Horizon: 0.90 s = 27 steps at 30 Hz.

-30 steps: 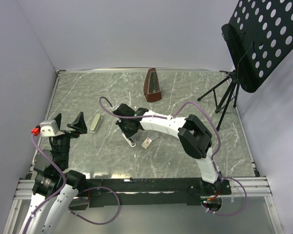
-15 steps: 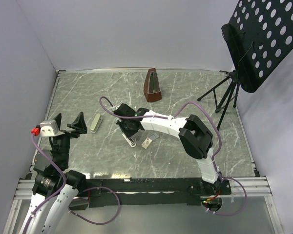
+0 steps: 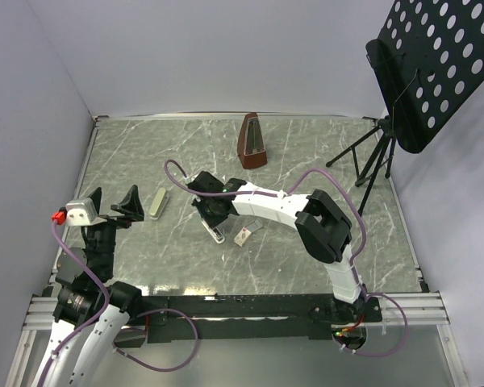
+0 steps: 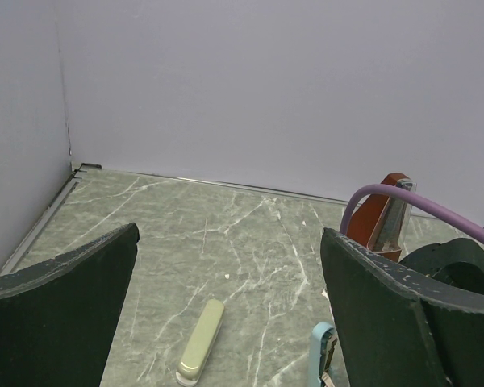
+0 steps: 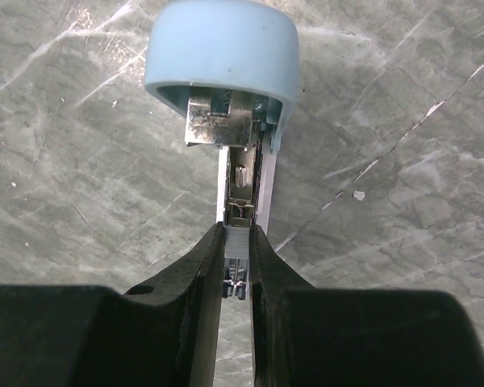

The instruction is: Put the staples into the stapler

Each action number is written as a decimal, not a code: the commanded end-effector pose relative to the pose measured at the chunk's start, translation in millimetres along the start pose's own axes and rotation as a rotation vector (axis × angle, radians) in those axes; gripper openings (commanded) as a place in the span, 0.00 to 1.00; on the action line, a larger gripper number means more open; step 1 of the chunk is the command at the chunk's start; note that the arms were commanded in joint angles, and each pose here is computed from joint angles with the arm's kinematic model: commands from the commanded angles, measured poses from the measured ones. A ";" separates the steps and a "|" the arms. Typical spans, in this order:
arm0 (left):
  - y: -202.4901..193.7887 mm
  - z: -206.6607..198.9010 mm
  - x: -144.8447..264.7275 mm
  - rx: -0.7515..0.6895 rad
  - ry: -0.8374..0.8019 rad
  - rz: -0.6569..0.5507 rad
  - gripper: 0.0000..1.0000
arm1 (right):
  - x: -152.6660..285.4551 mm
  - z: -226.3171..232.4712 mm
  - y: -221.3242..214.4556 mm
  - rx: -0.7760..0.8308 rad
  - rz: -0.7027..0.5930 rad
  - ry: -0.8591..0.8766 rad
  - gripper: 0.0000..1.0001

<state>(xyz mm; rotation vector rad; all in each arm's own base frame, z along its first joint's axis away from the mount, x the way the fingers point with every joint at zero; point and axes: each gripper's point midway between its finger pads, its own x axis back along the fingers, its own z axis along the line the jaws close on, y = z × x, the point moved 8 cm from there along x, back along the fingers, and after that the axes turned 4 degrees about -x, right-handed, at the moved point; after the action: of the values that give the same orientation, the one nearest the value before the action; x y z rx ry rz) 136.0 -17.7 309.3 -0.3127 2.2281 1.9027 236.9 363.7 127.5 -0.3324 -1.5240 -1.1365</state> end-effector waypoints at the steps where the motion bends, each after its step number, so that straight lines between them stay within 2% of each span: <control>1: 4.3 0.7 -0.2 0.014 0.008 -0.024 0.99 | 3.6 4.0 3.2 0.009 -0.009 0.014 0.11; 27: 3.6 0.5 -0.2 0.011 0.006 -0.022 0.99 | -4.1 0.8 -3.8 0.005 0.032 -0.008 0.12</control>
<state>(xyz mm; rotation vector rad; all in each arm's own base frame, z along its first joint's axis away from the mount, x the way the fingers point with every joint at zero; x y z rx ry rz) 136.0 -17.7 309.3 -0.3127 2.2278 1.9032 235.8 363.8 125.0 -0.3371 -1.5152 -1.1270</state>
